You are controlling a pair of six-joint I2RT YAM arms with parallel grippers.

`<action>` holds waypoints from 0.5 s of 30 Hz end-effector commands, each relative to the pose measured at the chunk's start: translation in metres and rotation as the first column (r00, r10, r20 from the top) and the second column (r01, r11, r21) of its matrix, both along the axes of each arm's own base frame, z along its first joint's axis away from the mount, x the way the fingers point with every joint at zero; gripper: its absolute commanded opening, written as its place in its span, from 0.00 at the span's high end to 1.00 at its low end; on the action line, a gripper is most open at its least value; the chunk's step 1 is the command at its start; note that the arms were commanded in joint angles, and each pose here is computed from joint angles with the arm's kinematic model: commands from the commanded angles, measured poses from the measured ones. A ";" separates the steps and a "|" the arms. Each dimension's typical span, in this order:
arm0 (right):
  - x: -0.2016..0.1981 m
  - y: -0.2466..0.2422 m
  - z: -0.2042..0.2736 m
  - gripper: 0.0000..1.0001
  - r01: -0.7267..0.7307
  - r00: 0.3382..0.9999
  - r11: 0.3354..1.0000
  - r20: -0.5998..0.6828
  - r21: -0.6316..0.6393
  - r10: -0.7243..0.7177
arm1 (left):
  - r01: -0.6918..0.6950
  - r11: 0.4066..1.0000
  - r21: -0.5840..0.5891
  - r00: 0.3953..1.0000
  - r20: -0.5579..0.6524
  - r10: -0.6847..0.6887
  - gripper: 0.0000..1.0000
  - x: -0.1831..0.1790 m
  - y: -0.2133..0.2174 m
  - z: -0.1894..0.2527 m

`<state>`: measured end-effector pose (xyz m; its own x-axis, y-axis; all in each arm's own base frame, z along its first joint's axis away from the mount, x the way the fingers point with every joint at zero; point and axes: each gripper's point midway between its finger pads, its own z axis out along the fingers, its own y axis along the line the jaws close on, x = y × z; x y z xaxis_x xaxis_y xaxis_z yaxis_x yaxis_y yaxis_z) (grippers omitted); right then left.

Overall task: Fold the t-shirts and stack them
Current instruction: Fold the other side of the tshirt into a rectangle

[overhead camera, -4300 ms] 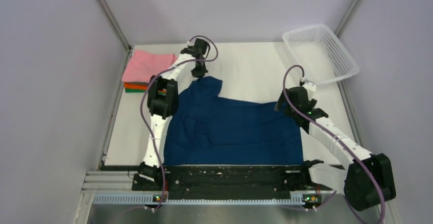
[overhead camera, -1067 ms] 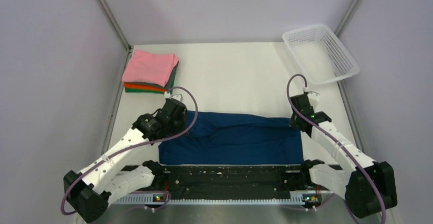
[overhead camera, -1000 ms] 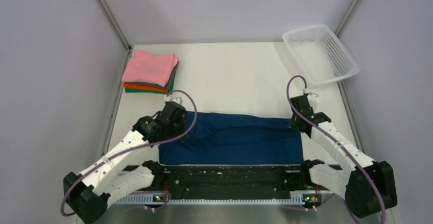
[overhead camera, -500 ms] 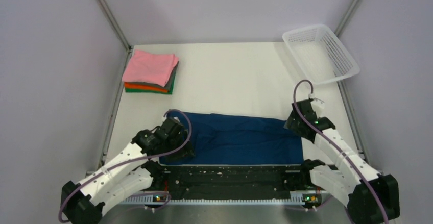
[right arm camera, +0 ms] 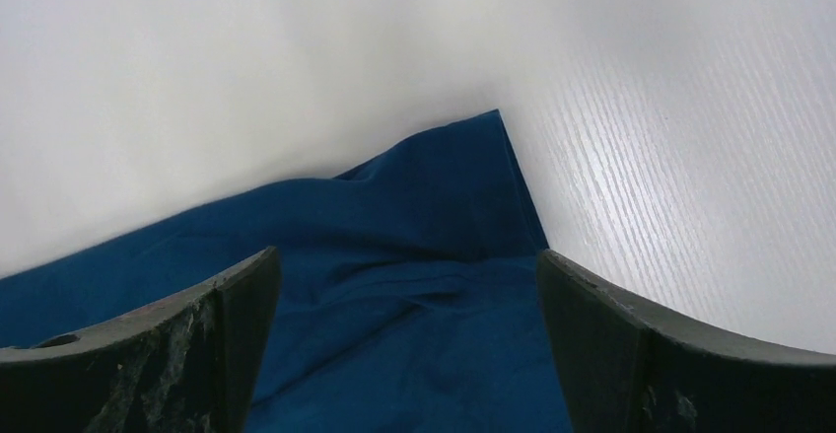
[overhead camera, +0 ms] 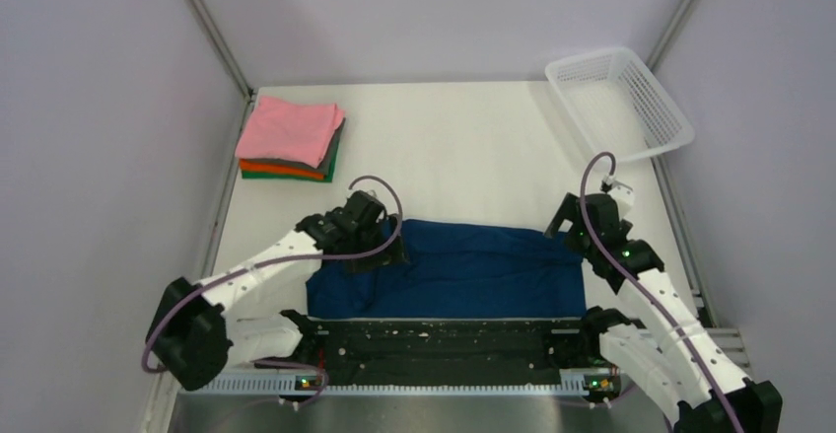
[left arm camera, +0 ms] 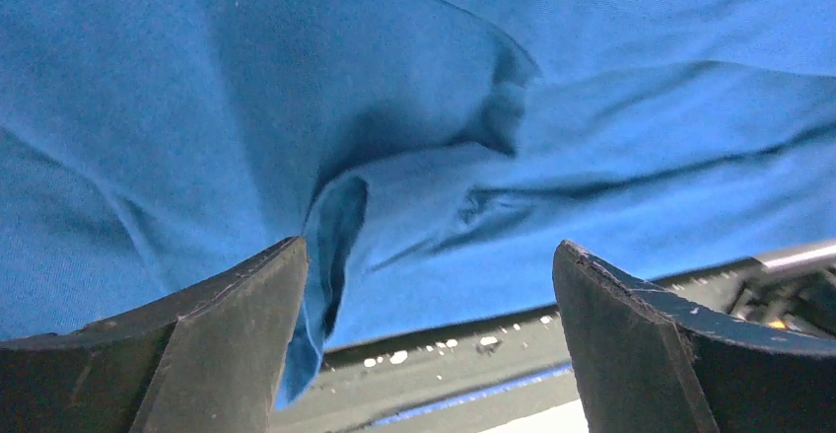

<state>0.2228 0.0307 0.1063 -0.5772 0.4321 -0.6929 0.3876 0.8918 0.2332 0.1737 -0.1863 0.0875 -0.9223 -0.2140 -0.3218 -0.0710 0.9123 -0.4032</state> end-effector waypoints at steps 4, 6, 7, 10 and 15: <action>0.010 0.015 0.011 0.01 -0.096 0.995 0.995 0.010 0.012 0.096 | 0.017 0.998 0.065 1.000 0.007 -0.017 0.01 0.024 -0.010 -0.020; 0.010 0.017 0.008 0.01 -0.106 0.994 0.994 -0.001 0.015 0.106 | 0.070 0.997 -0.015 0.998 -0.001 -0.070 0.01 0.016 -0.026 -0.016; 0.009 0.016 0.007 0.01 -0.104 0.995 0.994 -0.003 0.014 0.104 | 0.103 0.993 -0.052 0.995 0.009 -0.103 0.01 0.012 -0.034 -0.012; 0.008 0.014 0.004 0.01 -0.096 0.995 0.995 -0.008 0.005 0.096 | 0.240 0.957 -0.163 0.971 0.039 -0.237 0.01 -0.007 -0.061 -0.002; 0.010 0.016 0.007 0.01 -0.107 0.994 0.994 -0.004 0.005 0.107 | 0.407 0.883 -0.234 0.908 -0.009 -0.420 0.01 -0.056 -0.080 -0.006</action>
<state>0.2214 0.0404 0.0954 -0.6501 0.3801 -0.6580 0.3269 0.9216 0.2094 0.1503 -0.2434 0.0718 -0.9625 -0.0079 -0.2711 0.1375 0.8473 -0.5129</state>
